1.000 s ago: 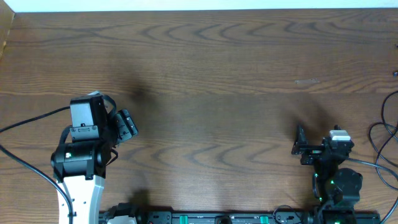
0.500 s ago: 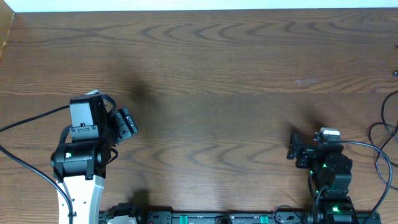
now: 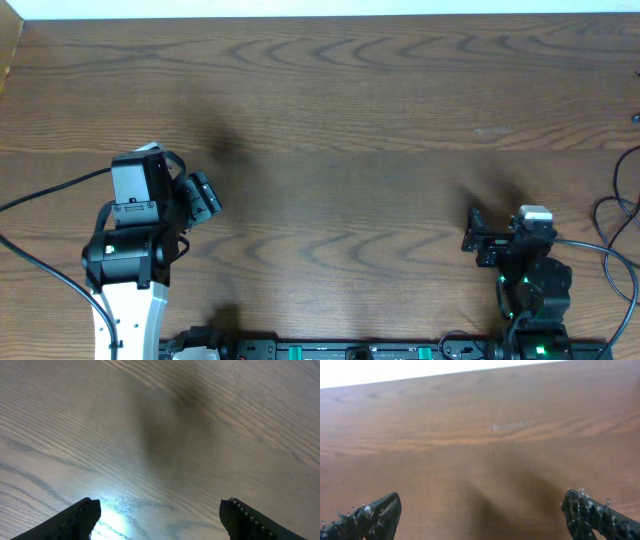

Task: Untangle cables

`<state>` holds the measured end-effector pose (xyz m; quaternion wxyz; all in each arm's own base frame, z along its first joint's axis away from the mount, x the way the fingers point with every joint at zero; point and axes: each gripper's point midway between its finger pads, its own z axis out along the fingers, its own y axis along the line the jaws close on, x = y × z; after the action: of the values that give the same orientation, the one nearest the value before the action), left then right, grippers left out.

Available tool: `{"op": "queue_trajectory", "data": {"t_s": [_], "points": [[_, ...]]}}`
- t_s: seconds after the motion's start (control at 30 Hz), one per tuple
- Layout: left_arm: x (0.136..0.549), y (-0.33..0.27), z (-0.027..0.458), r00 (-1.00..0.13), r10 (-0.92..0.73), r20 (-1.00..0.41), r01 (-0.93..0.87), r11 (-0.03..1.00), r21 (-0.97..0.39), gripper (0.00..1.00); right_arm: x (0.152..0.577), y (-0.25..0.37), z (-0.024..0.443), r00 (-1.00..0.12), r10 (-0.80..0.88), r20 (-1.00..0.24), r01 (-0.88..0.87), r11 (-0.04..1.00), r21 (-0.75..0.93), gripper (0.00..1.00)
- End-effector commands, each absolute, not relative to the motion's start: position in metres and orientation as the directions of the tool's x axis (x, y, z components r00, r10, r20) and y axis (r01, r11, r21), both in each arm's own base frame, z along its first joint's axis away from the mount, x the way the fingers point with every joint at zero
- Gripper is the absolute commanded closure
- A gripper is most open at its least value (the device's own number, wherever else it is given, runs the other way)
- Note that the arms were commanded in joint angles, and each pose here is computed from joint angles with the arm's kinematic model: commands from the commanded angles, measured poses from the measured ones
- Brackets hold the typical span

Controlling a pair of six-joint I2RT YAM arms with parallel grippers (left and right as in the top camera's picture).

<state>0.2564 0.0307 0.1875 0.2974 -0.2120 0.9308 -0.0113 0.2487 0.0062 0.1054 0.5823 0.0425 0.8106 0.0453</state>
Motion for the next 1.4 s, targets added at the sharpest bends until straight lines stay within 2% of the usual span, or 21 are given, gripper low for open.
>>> {"op": "queue_trajectory", "data": {"t_s": [0.0, 0.23, 0.53, 0.8, 1.07, 1.1, 1.37], "points": [[0.26, 0.033, 0.195, -0.722, -0.388, -0.573, -0.379, 0.914, -0.142, 0.19, 0.249, 0.004, 0.121, -0.247, 0.139, -0.959, 0.021, 0.99, 0.138, 0.01], [0.261, 0.033, 0.196, -0.717, -0.388, -0.579, -0.378, 0.914, -0.144, 0.18, 0.245, 0.004, 0.158, -0.087, 0.142, -0.986, -0.001, 0.99, 0.143, 0.01], [0.26, 0.032, 0.195, -0.72, -0.388, -0.576, -0.373, 0.916, -0.15, 0.18, 0.245, 0.003, 0.157, -0.093, 0.142, -0.985, 0.002, 0.99, 0.143, 0.01], [0.26, -0.001, 0.194, -0.706, -0.338, -0.622, -0.243, 0.941, -0.236, 0.18, 0.245, 0.003, 0.157, -0.092, 0.142, -0.985, 0.002, 0.99, 0.143, 0.01], [0.231, -0.008, 0.191, -0.641, -0.345, -0.686, -0.208, 0.938, -0.278, 0.17, 0.245, 0.003, 0.157, -0.093, 0.142, -0.985, 0.002, 0.99, 0.143, 0.01], [0.226, -0.008, 0.191, -0.624, -0.368, -0.69, -0.218, 0.929, -0.299, 0.14, 0.245, 0.003, 0.157, -0.092, 0.142, -0.985, 0.002, 0.99, 0.143, 0.01], [0.188, -0.007, 0.202, -0.553, -0.412, -0.725, -0.216, 0.91, -0.353, 0.09, 0.245, 0.003, 0.157, -0.092, 0.142, -0.985, 0.002, 0.99, 0.143, 0.01]]}}
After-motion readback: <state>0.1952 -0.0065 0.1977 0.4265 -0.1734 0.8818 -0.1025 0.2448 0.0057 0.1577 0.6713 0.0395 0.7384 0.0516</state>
